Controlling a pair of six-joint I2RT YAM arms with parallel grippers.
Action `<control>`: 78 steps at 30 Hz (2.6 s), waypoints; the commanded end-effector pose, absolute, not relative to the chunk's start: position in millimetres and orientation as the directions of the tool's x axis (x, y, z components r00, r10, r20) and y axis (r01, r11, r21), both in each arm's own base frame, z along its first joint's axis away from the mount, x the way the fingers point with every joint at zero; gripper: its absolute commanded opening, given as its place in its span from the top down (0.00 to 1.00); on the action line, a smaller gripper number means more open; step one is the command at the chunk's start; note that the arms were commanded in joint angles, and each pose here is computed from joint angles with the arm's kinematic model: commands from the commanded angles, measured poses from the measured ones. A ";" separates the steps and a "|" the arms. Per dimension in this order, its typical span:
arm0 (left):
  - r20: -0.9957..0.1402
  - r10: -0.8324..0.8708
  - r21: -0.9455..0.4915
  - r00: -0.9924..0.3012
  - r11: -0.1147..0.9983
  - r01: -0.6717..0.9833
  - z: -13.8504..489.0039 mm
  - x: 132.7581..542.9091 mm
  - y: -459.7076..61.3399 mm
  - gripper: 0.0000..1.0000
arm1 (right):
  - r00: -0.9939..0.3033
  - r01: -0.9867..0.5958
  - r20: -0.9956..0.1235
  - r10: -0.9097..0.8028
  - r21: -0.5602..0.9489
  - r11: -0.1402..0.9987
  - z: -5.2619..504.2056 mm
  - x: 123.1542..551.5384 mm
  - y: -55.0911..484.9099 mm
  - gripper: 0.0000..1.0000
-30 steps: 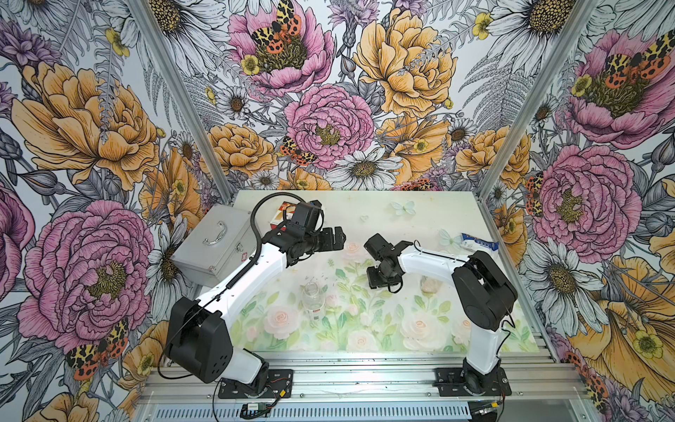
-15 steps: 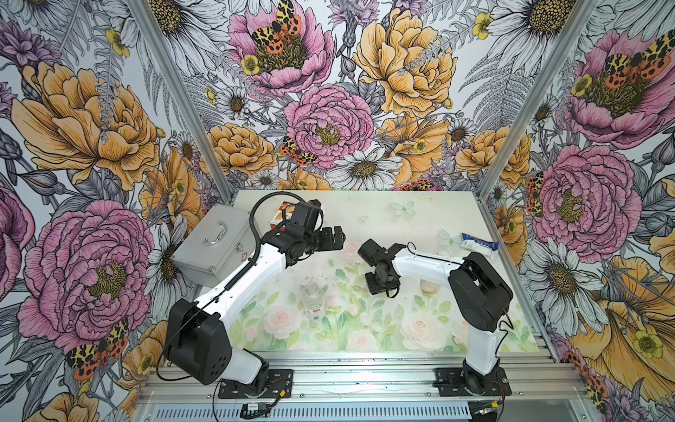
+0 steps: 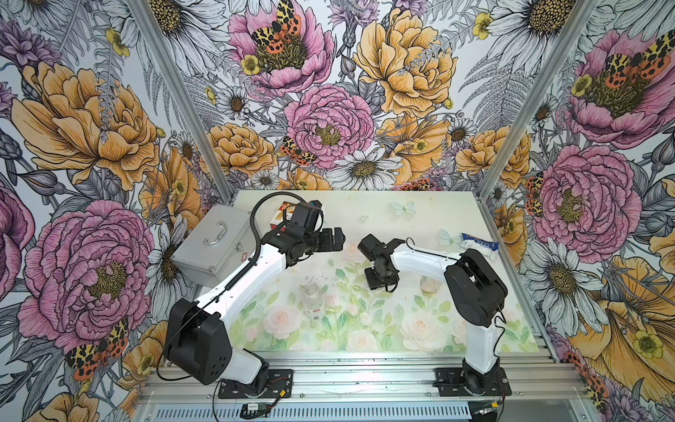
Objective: Screw on the bottle caps
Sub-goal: Pick up the bottle cap from the center of the board.
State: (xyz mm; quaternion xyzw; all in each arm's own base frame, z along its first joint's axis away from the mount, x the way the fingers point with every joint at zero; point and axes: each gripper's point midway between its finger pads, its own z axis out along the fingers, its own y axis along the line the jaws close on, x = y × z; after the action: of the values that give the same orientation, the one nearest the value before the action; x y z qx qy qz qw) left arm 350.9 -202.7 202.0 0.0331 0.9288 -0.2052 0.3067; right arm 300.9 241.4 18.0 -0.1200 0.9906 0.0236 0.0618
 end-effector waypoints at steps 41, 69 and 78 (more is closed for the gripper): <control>-0.855 0.351 0.491 0.381 0.316 0.812 312.7 250.3 -321.5 0.08 | -0.880 -0.444 -0.473 -0.044 0.787 0.429 317.2 265.0 270.3 0.59; -0.864 0.330 0.466 0.381 0.234 0.853 298.9 243.3 -330.0 0.41 | -0.873 -0.477 -0.478 -0.101 0.791 0.383 315.7 247.1 282.3 0.61; -0.865 0.334 0.463 0.376 0.241 0.853 298.4 246.7 -329.9 0.39 | -0.875 -0.475 -0.474 -0.100 0.795 0.378 314.5 246.0 283.0 0.62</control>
State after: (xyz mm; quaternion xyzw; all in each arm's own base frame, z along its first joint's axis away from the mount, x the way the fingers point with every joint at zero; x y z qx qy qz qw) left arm 245.6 -329.5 286.3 0.5799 0.5223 -0.2131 0.5878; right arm 250.8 280.6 304.3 -0.1624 0.8236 0.5176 0.1655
